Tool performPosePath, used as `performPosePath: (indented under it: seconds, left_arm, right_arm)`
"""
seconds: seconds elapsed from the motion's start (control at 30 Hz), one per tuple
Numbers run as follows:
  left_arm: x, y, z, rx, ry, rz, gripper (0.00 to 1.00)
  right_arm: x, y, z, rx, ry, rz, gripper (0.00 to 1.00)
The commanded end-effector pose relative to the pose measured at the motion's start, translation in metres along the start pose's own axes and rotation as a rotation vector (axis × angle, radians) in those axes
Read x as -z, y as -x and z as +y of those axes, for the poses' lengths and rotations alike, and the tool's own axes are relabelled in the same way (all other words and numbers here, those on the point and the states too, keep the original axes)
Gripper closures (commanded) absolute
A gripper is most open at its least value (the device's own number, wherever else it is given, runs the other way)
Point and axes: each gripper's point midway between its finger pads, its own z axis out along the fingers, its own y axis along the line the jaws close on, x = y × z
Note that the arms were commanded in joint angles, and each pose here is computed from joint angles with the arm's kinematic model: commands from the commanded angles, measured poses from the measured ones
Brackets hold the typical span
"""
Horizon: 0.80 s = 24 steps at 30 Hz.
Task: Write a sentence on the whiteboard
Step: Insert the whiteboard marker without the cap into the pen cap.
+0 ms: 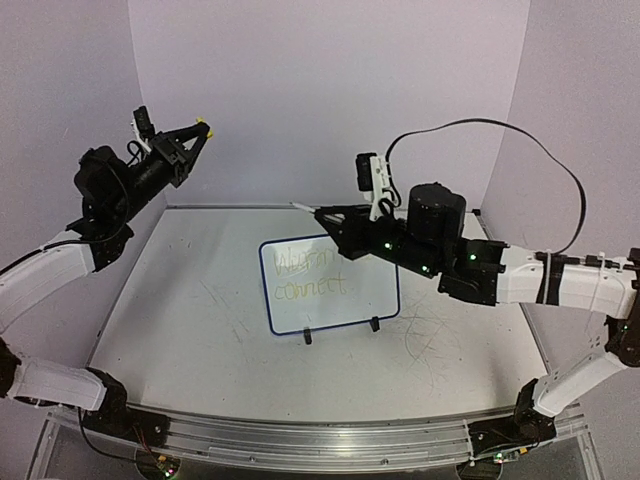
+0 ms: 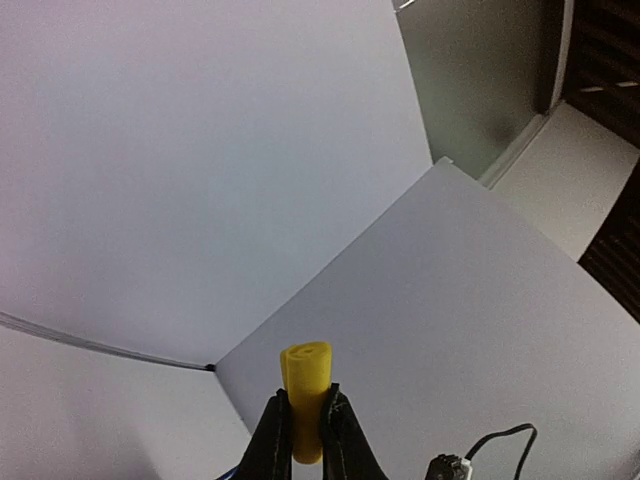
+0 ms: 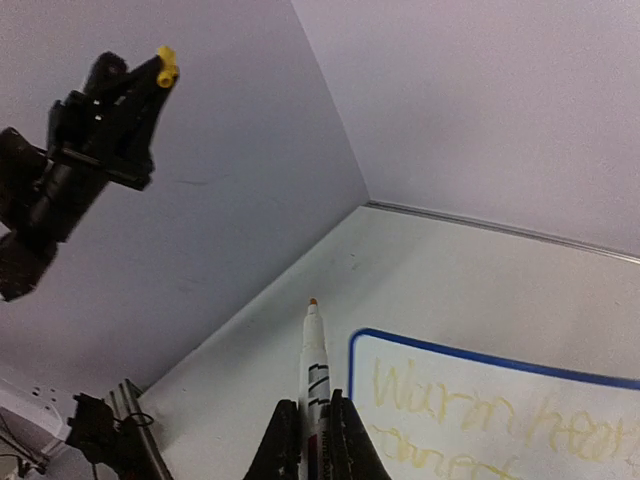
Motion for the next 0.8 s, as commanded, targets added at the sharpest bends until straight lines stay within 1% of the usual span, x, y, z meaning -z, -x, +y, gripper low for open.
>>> performPosePath:
  seconds: [0.0, 0.07, 0.17, 0.23, 0.4, 0.57, 0.77]
  left_arm:
    - [-0.003, -0.003, -0.045, 0.163, -0.296, 0.002, 0.99]
    - [-0.003, -0.007, -0.041, 0.233, -0.299, 0.011, 0.99]
    - [0.001, -0.013, -0.043, 0.289, -0.318, 0.007, 1.0]
    - [0.002, -0.017, -0.045, 0.313, -0.327, 0.002, 1.0]
    - [0.0, -0.026, -0.042, 0.395, -0.344, 0.016, 1.0]
    - [0.0, -0.024, -0.043, 0.407, -0.347, -0.002, 1.0]
    - [-0.003, -0.025, -0.037, 0.431, -0.332, -0.015, 1.0]
  right_arm:
    - [-0.014, 0.063, 0.059, -0.059, 0.237, -0.215, 1.0]
    - [-0.028, 0.067, 0.061, -0.013, 0.198, -0.233, 1.0]
    - [-0.044, 0.068, 0.057, 0.015, 0.123, -0.249, 1.0]
    - [-0.052, 0.068, 0.059, 0.03, 0.116, -0.254, 1.0]
    - [-0.058, 0.075, 0.073, 0.098, 0.081, -0.317, 1.0]
    - [-0.058, 0.082, 0.074, 0.119, 0.02, -0.355, 1.0]
    - [-0.053, 0.087, 0.078, 0.137, 0.017, -0.387, 1.0]
